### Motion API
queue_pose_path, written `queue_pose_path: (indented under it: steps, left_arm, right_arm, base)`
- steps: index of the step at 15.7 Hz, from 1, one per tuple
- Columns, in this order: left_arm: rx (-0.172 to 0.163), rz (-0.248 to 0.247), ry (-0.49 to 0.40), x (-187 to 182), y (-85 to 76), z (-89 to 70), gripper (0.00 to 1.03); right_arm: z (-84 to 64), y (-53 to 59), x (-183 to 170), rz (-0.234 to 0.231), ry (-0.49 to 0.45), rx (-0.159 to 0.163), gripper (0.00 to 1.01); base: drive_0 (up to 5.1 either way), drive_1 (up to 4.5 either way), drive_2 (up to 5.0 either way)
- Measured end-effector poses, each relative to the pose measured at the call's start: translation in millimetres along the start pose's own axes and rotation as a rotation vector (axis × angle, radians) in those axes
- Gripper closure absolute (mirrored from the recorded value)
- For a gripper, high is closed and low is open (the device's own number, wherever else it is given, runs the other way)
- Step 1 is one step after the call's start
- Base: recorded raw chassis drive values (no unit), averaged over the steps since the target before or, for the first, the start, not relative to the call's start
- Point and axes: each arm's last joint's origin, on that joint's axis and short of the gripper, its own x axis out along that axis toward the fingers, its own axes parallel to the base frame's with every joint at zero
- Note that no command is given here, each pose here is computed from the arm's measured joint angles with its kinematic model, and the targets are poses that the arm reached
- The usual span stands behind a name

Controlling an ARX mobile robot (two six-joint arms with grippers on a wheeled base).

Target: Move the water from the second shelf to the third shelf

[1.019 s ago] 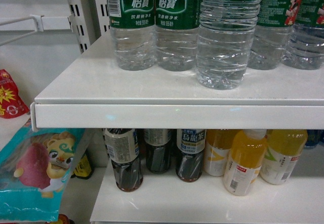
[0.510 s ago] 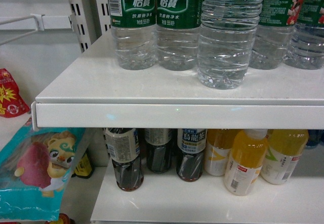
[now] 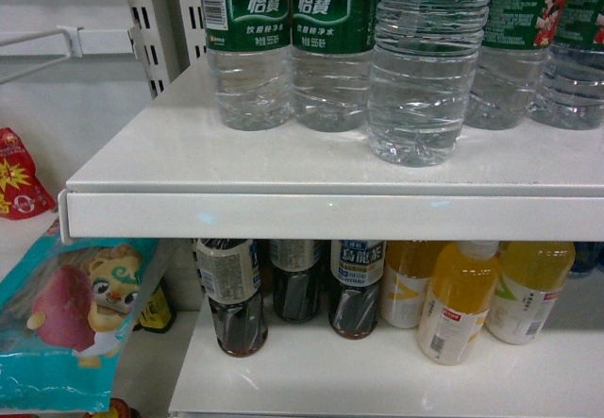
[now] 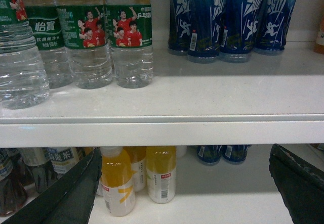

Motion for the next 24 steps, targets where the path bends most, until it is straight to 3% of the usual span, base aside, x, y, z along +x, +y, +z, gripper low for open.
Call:
queue_pose_path:
  steps: [24]
  left_arm:
    - [0.0,0.0,0.002,0.0,0.0,-0.2,0.05]
  right_arm:
    - [-0.2,0.0,0.0,0.0,0.002,0.0,0.03]
  base:
    - [0.0,0.0,0.0]
